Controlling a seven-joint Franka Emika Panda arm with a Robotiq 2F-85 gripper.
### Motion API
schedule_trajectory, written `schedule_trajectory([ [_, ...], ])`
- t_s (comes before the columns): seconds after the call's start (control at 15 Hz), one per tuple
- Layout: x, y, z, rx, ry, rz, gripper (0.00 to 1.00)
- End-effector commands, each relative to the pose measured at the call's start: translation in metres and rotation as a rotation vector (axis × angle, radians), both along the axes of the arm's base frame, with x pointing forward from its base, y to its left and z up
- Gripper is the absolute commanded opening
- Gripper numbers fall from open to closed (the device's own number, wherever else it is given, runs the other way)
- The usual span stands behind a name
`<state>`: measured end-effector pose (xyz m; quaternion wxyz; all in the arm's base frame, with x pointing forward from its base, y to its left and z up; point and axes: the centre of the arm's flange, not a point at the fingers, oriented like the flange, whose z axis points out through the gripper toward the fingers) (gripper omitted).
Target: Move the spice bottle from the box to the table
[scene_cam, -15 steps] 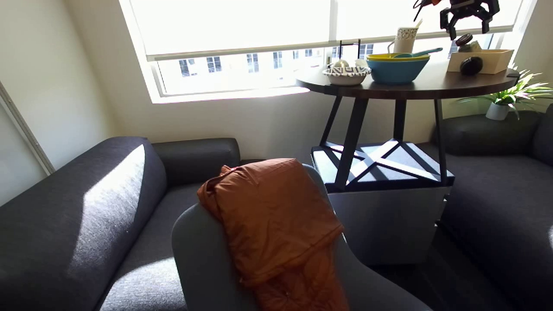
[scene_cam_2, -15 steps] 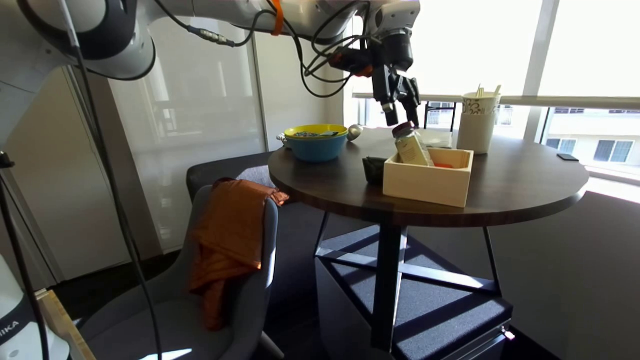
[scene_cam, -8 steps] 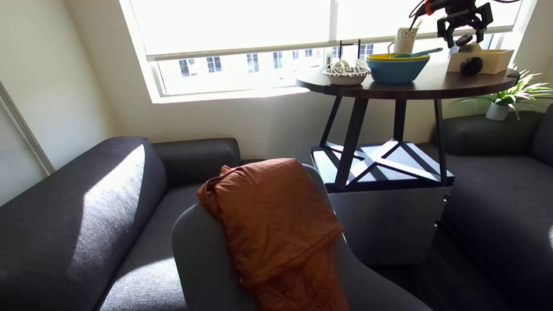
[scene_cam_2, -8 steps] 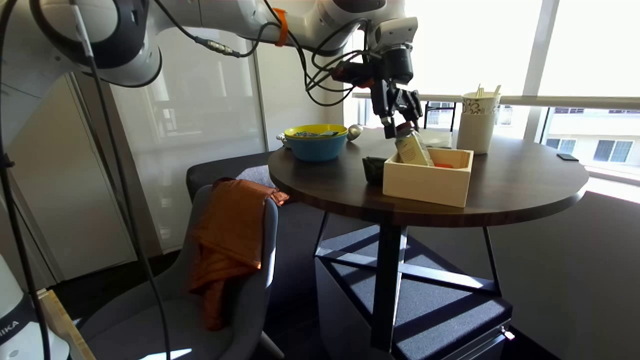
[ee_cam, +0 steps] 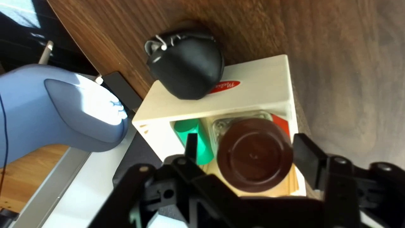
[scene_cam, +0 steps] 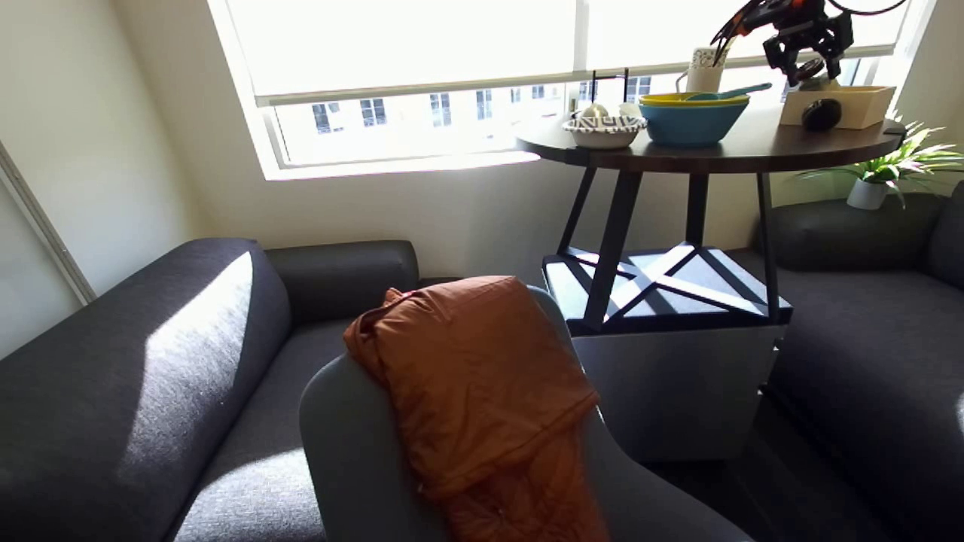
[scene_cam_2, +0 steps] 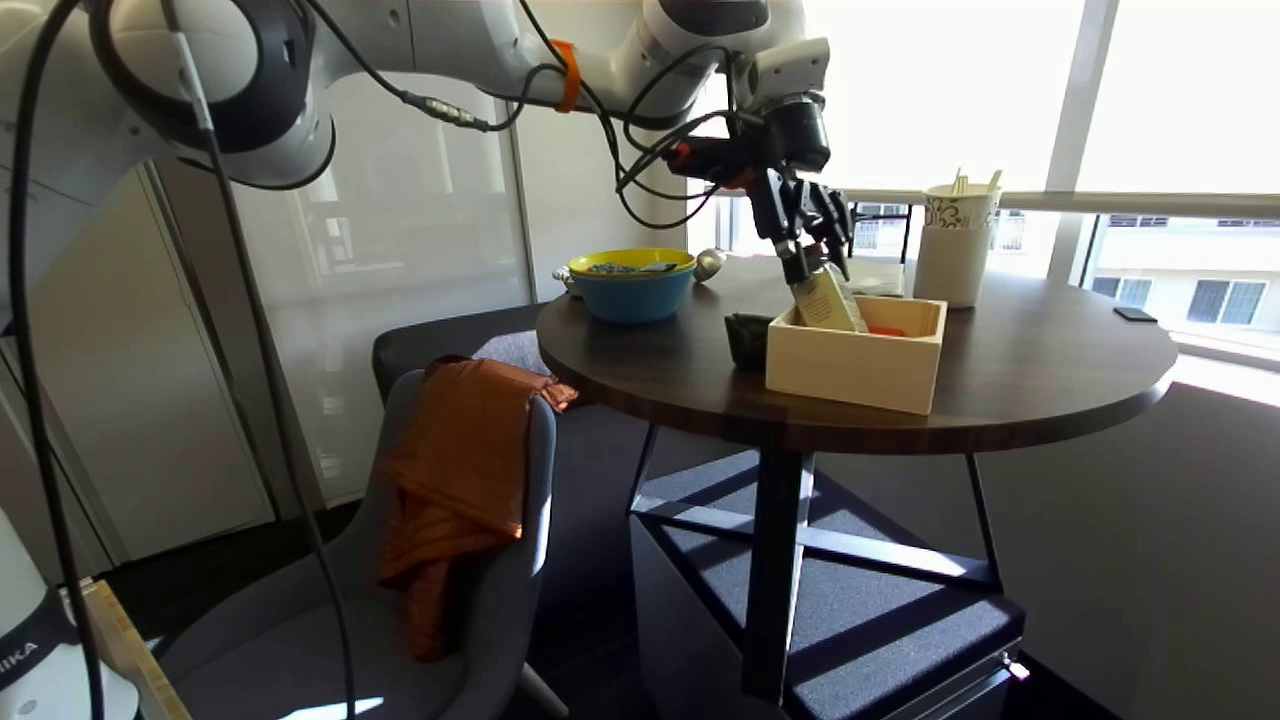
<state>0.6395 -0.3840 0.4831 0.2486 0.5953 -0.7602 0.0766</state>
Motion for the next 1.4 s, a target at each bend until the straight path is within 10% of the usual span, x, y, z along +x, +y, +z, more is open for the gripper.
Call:
schedule_trajectory([
  [0.0,0.009,0.0,0.016,-0.041,0.03,-0.012,0.68],
  [0.07,0.008,0.0,0.018,-0.044,0.037,-0.013,0.47],
  [0.4,0.006,0.001,0.016,-0.02,0.051,-0.008,0.23],
  [1.0,-0.022,-0.005,0.077,-0.041,-0.059,-0.019,0.23],
  [1.33,-0.036,0.001,0.131,0.117,-0.261,0.013,0.23],
])
